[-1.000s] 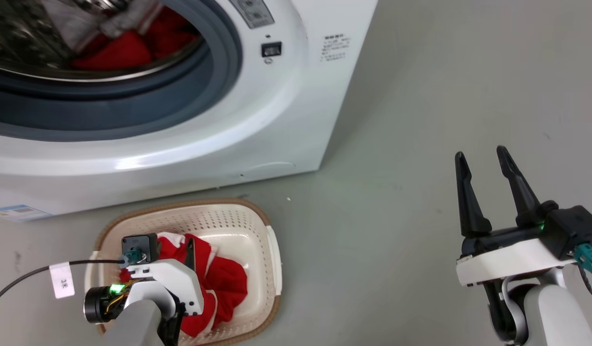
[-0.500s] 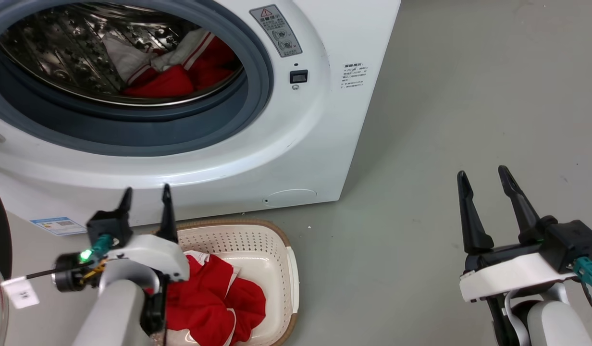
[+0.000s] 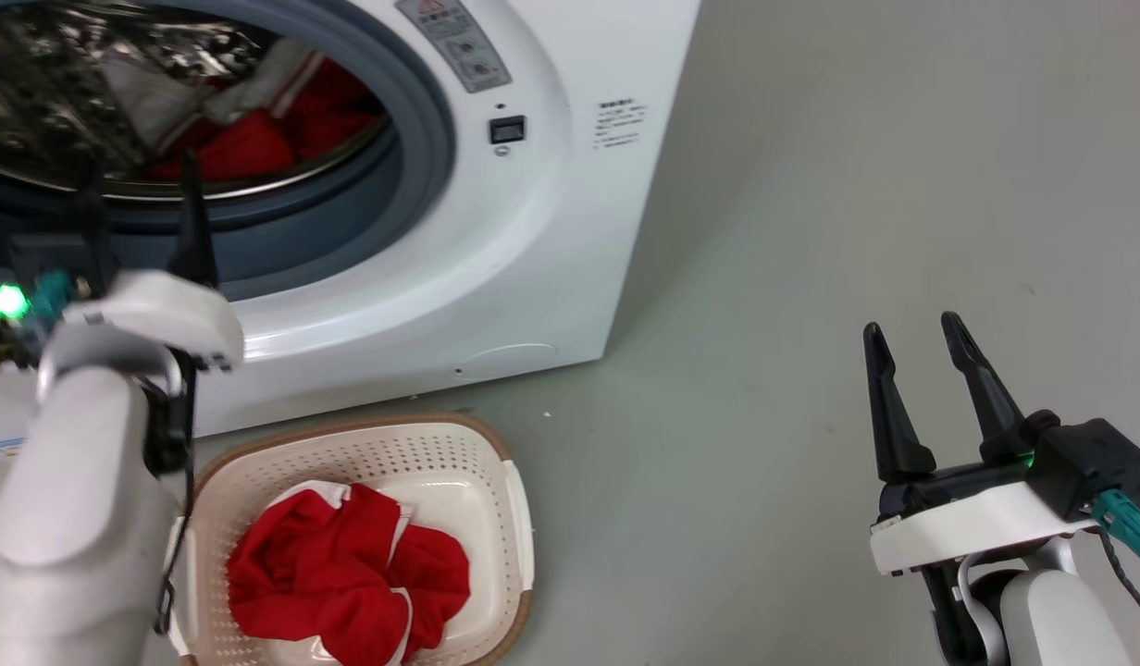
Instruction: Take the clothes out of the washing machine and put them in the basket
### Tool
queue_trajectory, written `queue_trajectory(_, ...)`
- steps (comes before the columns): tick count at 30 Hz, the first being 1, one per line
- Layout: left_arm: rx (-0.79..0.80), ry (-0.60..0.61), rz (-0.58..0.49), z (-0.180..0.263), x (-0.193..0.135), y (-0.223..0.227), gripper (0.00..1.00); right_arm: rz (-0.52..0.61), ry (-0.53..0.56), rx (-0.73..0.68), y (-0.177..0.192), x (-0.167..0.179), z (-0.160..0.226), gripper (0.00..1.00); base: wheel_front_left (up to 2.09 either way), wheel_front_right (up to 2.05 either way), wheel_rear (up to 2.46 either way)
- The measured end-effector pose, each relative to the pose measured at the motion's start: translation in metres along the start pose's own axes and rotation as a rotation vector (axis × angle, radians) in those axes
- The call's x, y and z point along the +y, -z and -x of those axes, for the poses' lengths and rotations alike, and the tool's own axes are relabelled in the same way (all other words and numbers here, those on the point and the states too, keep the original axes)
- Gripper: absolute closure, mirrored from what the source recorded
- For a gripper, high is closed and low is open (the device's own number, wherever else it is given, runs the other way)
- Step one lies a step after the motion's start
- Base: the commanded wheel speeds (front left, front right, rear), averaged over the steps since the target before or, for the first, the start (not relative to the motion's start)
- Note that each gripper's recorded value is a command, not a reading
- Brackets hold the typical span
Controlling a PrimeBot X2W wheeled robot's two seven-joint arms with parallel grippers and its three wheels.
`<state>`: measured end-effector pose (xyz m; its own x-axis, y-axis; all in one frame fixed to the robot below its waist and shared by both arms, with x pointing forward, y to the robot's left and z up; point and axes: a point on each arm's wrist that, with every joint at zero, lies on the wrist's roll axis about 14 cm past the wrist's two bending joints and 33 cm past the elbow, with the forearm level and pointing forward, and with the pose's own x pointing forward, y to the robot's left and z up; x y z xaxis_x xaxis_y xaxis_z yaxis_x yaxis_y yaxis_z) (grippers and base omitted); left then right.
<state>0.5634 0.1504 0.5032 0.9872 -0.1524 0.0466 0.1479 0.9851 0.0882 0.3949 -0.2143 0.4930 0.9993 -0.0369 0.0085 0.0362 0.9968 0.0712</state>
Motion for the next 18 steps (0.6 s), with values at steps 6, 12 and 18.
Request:
queue_trajectory(6,0.073,0.055,-0.049,-0.045,-0.005,0.006,0.0,-0.021,0.048,0.028,0.013,-0.015,0.004,0.0,0.0,0.0,0.0)
queue_trajectory(12,0.173,0.074,-0.1,-0.086,0.002,0.031,0.0,-0.039,0.087,0.063,0.03,-0.026,0.004,0.0,0.0,0.0,0.0)
queue_trajectory(18,0.291,0.108,-0.155,-0.119,0.003,0.069,0.0,-0.051,0.131,0.122,0.051,-0.038,0.006,0.0,0.0,0.0,0.0)
